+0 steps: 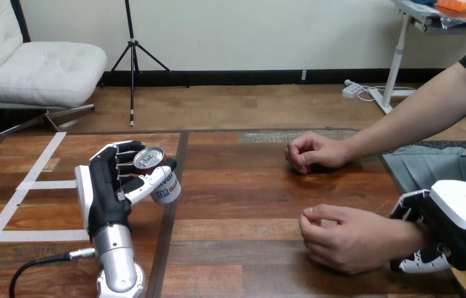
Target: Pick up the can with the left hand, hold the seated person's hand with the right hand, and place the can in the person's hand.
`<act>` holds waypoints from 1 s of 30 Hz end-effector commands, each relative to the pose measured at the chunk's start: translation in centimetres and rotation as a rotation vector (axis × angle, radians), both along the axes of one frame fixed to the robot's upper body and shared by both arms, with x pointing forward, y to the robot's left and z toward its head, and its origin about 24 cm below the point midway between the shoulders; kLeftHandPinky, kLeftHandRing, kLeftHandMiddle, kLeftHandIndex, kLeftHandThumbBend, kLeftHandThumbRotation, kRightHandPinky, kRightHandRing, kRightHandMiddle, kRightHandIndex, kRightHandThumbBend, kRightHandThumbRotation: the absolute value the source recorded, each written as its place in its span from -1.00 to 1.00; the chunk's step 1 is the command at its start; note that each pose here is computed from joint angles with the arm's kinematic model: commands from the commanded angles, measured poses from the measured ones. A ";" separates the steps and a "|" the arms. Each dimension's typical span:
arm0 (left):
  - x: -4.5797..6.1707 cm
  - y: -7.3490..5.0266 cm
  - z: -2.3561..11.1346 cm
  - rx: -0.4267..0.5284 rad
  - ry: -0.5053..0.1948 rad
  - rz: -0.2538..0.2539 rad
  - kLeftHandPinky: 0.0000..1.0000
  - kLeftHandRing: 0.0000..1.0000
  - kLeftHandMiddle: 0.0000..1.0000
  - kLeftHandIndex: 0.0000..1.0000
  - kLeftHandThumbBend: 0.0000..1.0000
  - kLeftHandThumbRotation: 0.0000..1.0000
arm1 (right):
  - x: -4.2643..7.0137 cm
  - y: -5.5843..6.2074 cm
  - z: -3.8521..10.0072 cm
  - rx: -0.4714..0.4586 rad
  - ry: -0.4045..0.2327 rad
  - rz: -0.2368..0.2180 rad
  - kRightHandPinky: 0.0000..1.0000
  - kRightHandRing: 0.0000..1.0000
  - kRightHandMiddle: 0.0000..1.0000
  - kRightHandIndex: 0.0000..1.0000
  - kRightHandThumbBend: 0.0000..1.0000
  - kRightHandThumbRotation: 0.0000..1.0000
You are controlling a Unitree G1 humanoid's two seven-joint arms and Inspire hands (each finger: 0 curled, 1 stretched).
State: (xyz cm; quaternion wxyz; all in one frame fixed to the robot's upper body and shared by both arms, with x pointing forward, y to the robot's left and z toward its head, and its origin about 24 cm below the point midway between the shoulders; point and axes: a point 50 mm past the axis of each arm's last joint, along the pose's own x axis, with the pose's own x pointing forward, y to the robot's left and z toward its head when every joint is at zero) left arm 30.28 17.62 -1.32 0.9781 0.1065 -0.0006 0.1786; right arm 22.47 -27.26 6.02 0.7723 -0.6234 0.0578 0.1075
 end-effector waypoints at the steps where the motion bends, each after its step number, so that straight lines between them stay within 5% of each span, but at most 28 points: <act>1: 2.6 -1.4 4.1 -0.005 -0.171 -0.055 -0.11 0.02 0.08 0.08 0.31 -1.00 | 1.5 0.9 2.6 0.032 -0.134 0.026 -0.11 -0.03 0.09 0.10 0.46 -1.00; 30: 2.4 -3.5 4.9 -0.042 -0.245 -0.175 -0.10 0.03 0.09 0.09 0.30 -1.00 | 2.0 1.2 2.7 0.032 -0.140 0.044 -0.17 -0.07 0.07 0.11 0.34 -1.00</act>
